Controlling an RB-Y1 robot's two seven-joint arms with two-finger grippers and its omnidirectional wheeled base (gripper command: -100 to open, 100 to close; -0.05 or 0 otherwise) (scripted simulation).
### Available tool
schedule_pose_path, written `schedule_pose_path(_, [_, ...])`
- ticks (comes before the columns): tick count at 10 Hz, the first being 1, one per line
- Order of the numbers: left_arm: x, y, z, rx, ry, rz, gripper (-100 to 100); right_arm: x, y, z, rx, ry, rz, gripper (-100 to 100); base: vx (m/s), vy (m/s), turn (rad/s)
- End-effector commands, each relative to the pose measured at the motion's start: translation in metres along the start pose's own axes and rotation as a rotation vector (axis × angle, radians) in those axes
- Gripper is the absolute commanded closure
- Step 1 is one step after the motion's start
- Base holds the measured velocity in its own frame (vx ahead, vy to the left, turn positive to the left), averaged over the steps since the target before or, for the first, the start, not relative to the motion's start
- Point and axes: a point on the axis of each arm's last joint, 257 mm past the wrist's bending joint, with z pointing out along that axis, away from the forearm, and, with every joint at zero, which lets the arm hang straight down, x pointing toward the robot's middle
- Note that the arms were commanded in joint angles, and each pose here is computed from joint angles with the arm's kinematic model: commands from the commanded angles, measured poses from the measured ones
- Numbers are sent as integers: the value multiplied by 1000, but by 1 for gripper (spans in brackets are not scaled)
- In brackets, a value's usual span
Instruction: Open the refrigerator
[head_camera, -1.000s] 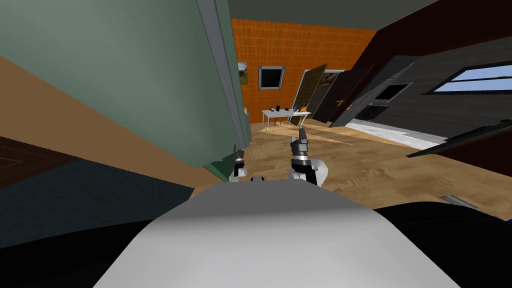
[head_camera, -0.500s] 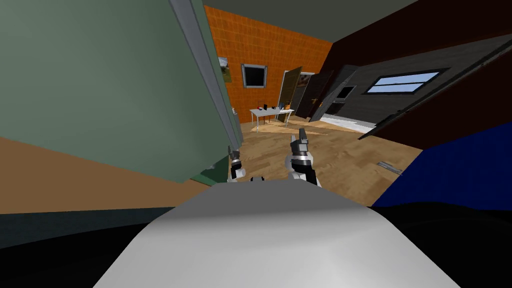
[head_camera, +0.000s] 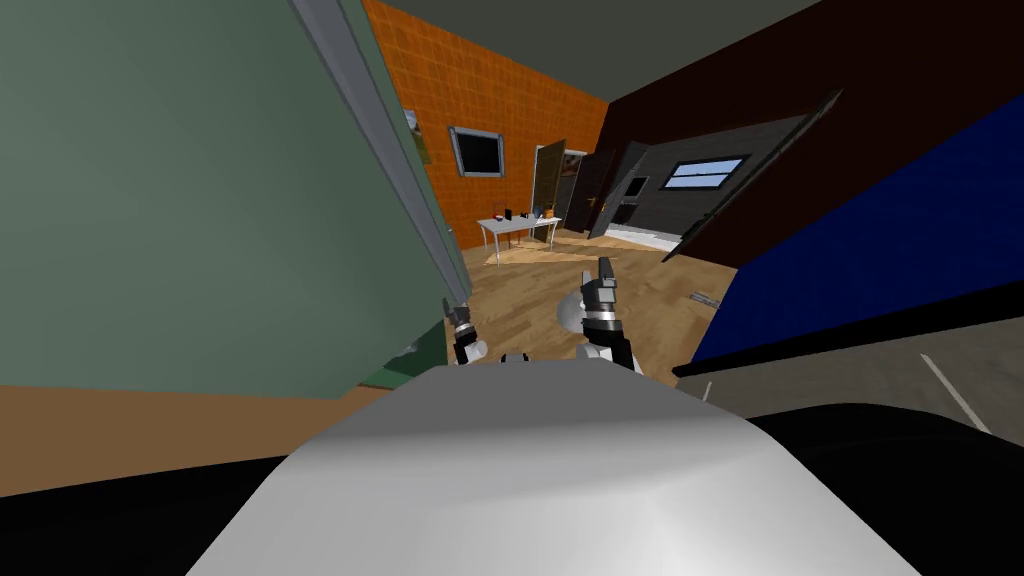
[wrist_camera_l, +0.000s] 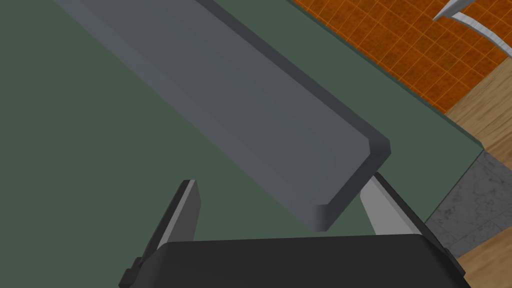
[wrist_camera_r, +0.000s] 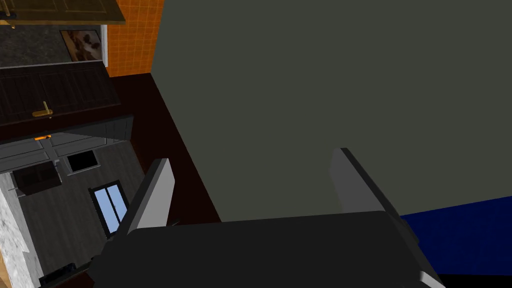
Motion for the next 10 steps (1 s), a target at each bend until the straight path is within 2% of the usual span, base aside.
schedule_pose_path(1, [-24, -22, -7, 43, -75, 41, -100, 0, 0, 0, 0, 0, 0, 0, -14, 41, -368])
schedule_pose_path(2, [-25, -32, -5, 64, -87, 47, -100, 0, 0, 0, 0, 0, 0, 0, -32, 64, -424])
schedule_pose_path(3, [-21, -38, -2, 80, -82, 57, -100, 0, 0, 0, 0, 0, 0, 0, -33, 48, -215])
schedule_pose_path(4, [-51, -52, -15, 95, -159, 91, -100, 0, 0, 0, 0, 0, 0, 0, -60, 82, -384])
schedule_pose_path(5, [-53, -61, -14, 112, -174, 96, -100, 0, 0, 0, 0, 0, 0, 0, -57, 74, -442])
schedule_pose_path(6, [-48, -69, -9, 130, -168, 105, -100, 0, 0, 0, 0, 0, 0, 0, -34, 33, -282])
schedule_pose_path(7, [-79, -83, -27, 139, -246, 145, -100, 0, 0, 0, 0, 0, 0, 0, -44, 53, -386])
schedule_pose_path(8, [-86, -83, -30, 132, -269, 156, -100, 0, 0, 0, 0, 0, 0, 0, -47, 61, -515])
schedule_pose_path(10, [-79, -92, -24, 156, -261, 166, -100, 0, 0, 0, 0, 0, 0, 0, -22, 20, -117])
